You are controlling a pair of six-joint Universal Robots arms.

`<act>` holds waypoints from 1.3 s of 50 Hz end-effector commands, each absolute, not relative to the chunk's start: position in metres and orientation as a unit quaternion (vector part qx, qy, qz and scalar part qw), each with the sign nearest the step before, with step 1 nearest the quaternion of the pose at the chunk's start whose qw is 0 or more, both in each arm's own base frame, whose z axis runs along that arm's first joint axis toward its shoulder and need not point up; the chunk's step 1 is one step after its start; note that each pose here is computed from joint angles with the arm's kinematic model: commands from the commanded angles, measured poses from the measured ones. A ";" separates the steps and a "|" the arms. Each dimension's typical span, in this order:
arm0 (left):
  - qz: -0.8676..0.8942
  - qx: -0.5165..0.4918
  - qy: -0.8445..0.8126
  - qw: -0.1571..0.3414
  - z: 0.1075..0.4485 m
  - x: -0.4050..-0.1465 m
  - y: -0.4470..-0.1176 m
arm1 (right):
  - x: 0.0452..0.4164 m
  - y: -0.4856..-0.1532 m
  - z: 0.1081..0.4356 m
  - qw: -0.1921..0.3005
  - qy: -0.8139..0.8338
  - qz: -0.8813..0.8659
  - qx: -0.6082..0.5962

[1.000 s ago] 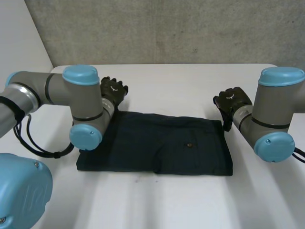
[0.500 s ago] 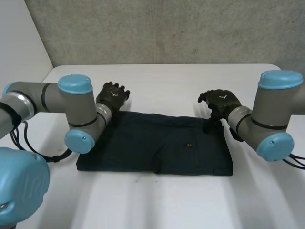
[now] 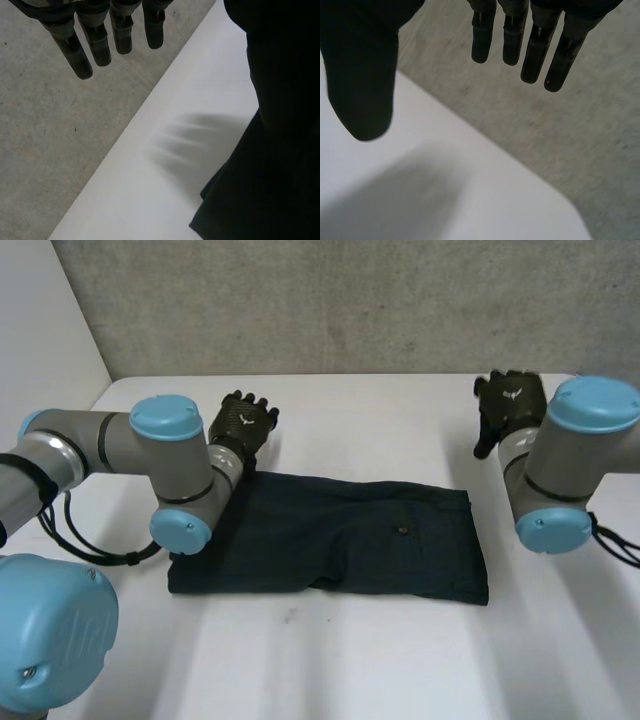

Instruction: Fold the shorts.

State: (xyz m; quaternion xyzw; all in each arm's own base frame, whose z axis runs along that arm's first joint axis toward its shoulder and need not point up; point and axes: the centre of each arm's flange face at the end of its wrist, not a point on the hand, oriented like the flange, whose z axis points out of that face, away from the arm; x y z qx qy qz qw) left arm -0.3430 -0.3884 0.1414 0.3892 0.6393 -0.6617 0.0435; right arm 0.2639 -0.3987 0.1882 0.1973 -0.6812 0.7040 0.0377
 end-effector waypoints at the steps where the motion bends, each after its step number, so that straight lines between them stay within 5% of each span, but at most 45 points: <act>1: -0.666 0.362 0.652 0.033 0.180 -0.333 -0.370 | 0.257 -0.365 0.224 0.020 -0.687 0.694 0.216; 10: -0.651 0.321 0.688 -0.013 0.214 -0.304 -0.326 | 0.238 -0.284 0.199 -0.051 -0.767 0.570 0.292; 17: -0.625 0.289 0.723 -0.050 0.216 -0.284 -0.284 | 0.218 -0.252 0.166 -0.082 -0.799 0.516 0.296; 28: -0.606 0.260 0.743 -0.116 0.213 -0.268 -0.239 | 0.211 -0.261 0.134 -0.111 -0.813 0.521 0.234; 39: -0.613 0.258 0.738 -0.118 0.203 -0.263 -0.228 | 0.213 -0.281 0.113 -0.114 -0.802 0.543 0.223; 65: -0.611 0.259 0.738 -0.118 0.203 -0.261 -0.223 | 0.219 -0.268 0.118 -0.140 -0.799 0.532 0.243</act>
